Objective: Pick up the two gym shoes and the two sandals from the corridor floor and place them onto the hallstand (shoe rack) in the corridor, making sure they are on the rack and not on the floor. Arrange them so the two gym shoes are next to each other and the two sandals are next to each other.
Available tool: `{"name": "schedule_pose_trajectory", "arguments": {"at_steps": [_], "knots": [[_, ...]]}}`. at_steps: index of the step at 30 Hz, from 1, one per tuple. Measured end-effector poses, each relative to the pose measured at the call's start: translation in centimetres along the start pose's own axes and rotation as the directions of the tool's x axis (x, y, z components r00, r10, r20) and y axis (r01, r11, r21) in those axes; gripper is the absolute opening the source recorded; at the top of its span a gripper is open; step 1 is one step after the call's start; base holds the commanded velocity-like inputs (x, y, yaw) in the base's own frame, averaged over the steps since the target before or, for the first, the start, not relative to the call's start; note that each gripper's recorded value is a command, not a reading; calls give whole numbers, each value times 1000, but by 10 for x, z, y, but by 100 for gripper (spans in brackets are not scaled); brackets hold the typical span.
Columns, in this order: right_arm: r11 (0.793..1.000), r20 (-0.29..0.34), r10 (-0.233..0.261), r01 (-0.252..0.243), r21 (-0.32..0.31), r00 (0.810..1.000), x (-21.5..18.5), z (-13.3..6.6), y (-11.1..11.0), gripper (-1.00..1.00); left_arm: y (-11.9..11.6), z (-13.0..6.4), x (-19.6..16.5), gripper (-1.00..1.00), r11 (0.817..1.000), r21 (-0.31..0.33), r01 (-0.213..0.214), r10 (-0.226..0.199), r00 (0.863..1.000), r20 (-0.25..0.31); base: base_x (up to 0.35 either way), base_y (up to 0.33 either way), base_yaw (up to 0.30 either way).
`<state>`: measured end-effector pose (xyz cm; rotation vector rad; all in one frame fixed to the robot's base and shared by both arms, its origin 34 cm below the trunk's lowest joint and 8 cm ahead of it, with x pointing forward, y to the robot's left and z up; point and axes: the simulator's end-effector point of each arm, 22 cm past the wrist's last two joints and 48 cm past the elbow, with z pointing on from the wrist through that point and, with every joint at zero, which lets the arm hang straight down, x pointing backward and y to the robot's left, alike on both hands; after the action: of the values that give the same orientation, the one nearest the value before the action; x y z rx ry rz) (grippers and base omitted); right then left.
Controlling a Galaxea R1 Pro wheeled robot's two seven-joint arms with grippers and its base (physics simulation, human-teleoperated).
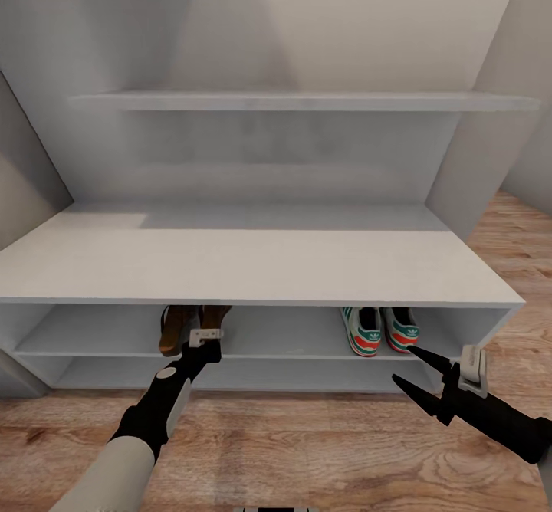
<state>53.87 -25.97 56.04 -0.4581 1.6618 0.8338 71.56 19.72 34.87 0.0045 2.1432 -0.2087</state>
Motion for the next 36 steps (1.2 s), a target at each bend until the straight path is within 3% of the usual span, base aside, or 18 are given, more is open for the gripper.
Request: {"name": "schedule_pose_trajectory", "arguments": {"at_steps": [36], "knots": [[1000,0,1,-1,1,1000,0,0,0,100,1,2,-5,-100,1000,-1,-2,2,1000,1,0,0,0]]}}
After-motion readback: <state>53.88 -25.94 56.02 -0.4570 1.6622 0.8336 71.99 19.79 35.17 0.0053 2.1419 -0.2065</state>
